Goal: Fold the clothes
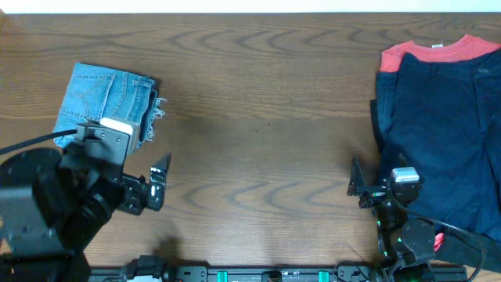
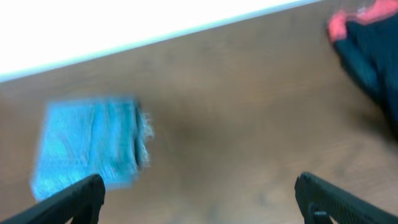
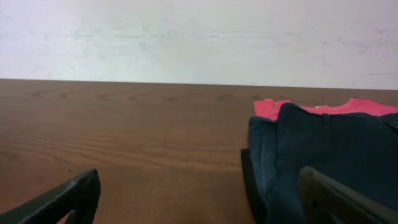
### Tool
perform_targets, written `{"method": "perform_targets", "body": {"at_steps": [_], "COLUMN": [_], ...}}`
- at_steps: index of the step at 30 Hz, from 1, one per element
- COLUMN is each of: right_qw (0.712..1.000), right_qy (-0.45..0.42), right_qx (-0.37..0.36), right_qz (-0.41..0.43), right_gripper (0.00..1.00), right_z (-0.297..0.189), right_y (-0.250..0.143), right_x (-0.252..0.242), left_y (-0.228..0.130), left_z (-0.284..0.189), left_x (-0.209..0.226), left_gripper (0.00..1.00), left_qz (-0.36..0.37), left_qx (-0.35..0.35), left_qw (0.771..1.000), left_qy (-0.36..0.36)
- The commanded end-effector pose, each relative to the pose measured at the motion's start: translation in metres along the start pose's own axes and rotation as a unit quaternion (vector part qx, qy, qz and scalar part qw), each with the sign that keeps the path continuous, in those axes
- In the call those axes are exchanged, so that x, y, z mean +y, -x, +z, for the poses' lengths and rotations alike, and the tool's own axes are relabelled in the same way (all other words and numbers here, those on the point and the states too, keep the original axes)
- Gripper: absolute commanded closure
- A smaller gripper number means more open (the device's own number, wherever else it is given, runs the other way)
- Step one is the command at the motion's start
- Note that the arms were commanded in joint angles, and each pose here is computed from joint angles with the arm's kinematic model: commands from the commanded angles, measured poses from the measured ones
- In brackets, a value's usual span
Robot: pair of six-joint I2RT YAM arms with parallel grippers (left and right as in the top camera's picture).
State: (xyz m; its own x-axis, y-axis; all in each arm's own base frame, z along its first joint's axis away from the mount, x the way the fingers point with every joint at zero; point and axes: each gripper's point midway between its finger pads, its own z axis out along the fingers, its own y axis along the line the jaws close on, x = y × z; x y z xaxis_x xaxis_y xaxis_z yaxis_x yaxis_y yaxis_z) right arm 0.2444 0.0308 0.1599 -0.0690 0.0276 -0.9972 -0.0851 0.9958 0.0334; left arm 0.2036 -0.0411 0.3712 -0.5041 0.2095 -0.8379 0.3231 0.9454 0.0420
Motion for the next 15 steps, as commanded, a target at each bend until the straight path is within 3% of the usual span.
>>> {"method": "perform_targets", "body": {"at_steps": [1,7,15], "right_qw": [1.0,1.0,1.0], "right_qy": [-0.002,-0.002,-0.002], "right_qx": [-0.003,-0.003,-0.003], "right_qz": [0.007,0.007,0.007], "right_gripper": [0.01,0.01,0.01], "right_z": [0.0,0.0,0.0], "right_y": [0.0,0.0,0.0], "right_x": [-0.001,-0.001,-0.001], "left_y": [0.007,0.008,-0.046], "left_z": [0.004,0.027,0.048], "left_x": [0.002,0.006,-0.001], "left_gripper": [0.02,0.02,0.02], "left_qz": [0.033,0.065,0.081], "left_qx": [-0.051,-0.171,-0.234], "left_qw": [0.998,0.982,0.967], "left_qy": [0.018,0.042,0.053]}}
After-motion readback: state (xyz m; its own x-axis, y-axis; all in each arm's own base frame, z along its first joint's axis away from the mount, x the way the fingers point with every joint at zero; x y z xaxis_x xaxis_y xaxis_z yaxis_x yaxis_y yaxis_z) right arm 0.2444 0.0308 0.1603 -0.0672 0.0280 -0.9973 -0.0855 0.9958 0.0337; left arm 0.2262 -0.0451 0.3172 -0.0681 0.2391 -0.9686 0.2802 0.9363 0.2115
